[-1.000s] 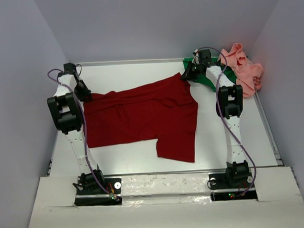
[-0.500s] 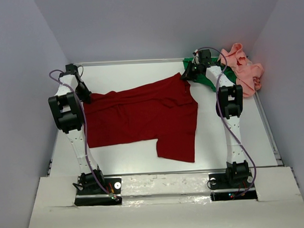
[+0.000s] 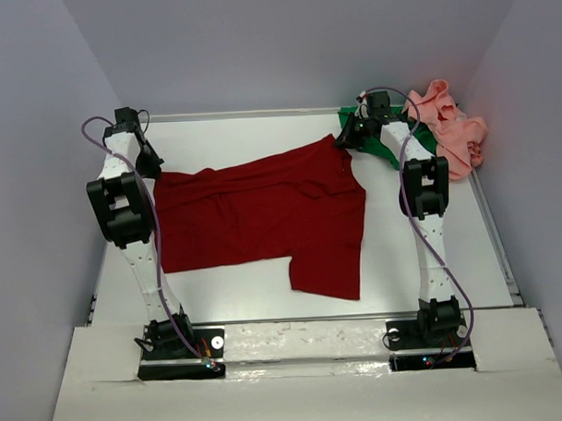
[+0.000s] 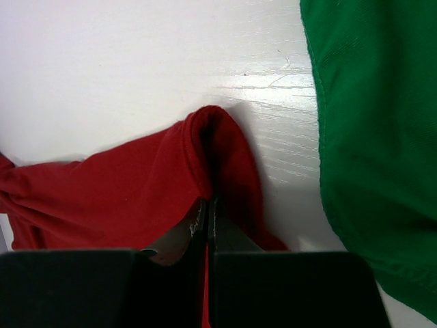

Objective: Fold and stack the t-shirts

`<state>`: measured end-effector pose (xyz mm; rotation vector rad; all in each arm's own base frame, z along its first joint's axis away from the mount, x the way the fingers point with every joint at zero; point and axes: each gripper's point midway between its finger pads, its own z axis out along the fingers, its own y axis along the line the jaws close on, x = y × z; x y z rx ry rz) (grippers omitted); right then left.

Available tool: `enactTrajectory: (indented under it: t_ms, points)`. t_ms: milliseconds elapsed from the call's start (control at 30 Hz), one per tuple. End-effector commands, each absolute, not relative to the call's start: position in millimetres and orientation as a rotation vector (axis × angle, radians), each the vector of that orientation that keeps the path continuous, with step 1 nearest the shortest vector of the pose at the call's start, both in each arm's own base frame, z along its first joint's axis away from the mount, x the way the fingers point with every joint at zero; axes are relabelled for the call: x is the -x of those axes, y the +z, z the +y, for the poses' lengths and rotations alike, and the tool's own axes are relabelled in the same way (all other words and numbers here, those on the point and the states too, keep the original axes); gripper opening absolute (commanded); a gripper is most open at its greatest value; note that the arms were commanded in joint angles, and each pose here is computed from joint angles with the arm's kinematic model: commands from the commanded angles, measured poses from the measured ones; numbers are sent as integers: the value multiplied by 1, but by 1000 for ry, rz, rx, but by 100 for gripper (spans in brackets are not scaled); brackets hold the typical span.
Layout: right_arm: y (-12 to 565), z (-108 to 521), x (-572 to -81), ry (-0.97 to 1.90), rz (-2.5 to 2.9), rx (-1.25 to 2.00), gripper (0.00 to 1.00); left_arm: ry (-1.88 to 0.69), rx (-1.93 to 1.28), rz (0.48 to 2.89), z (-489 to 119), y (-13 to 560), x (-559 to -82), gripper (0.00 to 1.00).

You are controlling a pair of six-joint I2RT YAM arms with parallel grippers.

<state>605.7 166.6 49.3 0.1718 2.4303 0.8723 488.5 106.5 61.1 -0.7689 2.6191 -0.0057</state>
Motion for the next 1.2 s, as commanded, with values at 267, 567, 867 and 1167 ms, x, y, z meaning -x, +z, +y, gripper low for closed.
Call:
enactTrajectory:
  t_ms: [267, 567, 867, 1167]
  points:
    - [90, 168, -615, 891, 2332, -120, 0, -107, 653, 2554, 90, 102, -492, 51]
    - [92, 168, -614, 897, 2332, -120, 0, -215, 640, 2558, 75, 102, -497, 52]
    - [92, 168, -614, 895, 2331, -116, 0, -210, 650, 2608, 68, 84, -497, 55]
    - [91, 168, -613, 896, 2334, -113, 0, -167, 642, 2661, 61, 68, -497, 57]
